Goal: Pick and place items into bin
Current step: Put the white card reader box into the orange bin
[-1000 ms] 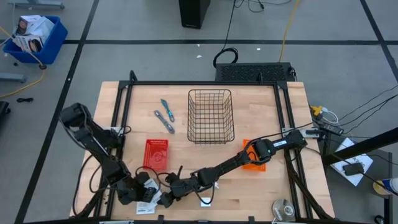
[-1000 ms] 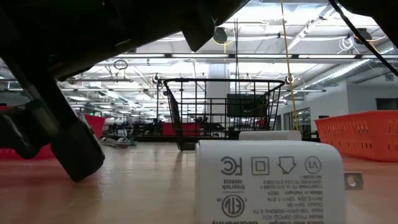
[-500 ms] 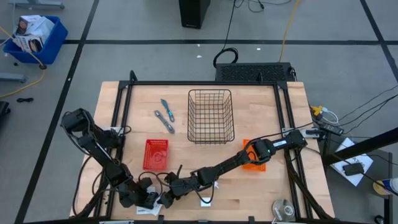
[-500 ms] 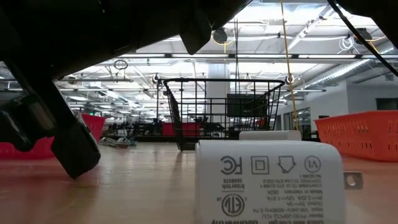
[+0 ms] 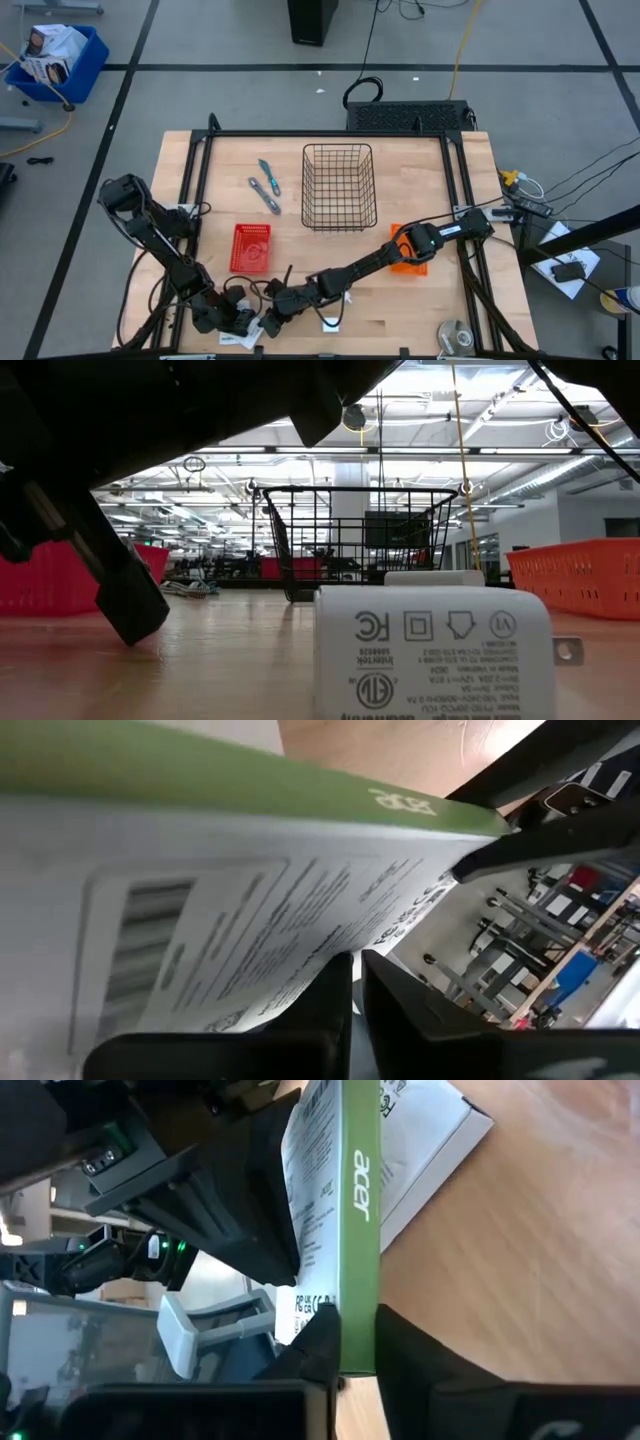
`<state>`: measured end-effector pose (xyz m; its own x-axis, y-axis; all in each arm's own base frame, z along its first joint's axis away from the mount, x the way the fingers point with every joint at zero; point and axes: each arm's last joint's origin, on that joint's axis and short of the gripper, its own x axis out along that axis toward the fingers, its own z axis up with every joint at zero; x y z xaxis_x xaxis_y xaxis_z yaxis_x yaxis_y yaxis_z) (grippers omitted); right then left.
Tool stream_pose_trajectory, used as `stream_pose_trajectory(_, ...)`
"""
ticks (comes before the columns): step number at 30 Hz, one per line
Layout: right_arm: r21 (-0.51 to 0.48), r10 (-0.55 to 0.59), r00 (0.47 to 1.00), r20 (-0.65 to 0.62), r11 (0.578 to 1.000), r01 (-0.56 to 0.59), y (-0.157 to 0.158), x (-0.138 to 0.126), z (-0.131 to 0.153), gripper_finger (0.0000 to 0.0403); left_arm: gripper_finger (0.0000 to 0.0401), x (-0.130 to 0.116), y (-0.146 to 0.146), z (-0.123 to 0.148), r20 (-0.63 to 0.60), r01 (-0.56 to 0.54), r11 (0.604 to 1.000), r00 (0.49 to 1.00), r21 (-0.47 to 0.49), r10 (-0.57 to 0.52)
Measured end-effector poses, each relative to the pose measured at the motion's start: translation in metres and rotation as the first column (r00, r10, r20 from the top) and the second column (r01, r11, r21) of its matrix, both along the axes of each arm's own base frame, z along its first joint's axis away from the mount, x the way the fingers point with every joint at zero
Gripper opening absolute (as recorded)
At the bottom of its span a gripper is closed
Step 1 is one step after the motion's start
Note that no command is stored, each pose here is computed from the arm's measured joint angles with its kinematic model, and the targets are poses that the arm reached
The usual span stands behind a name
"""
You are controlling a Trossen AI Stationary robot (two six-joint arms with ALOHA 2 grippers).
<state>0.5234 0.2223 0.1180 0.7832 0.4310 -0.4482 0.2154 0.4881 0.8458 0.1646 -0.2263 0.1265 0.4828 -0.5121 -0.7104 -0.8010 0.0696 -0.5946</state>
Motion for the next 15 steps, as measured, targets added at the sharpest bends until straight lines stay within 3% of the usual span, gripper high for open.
stream_pose_trajectory(8,-0.034,0.025,1.0,0.002,0.999,-0.025,-0.006,-0.002,0.02,0.0033,0.0035,0.006,-0.004,0.007,0.155,-0.022,1.0,0.988,-0.015,0.024)
stream_pose_trajectory(15,-0.139,0.059,0.997,-0.052,0.988,-0.065,-0.014,-0.019,0.07,0.0033,0.0035,0.011,0.003,0.036,0.41,-0.146,0.989,0.904,0.025,0.123)
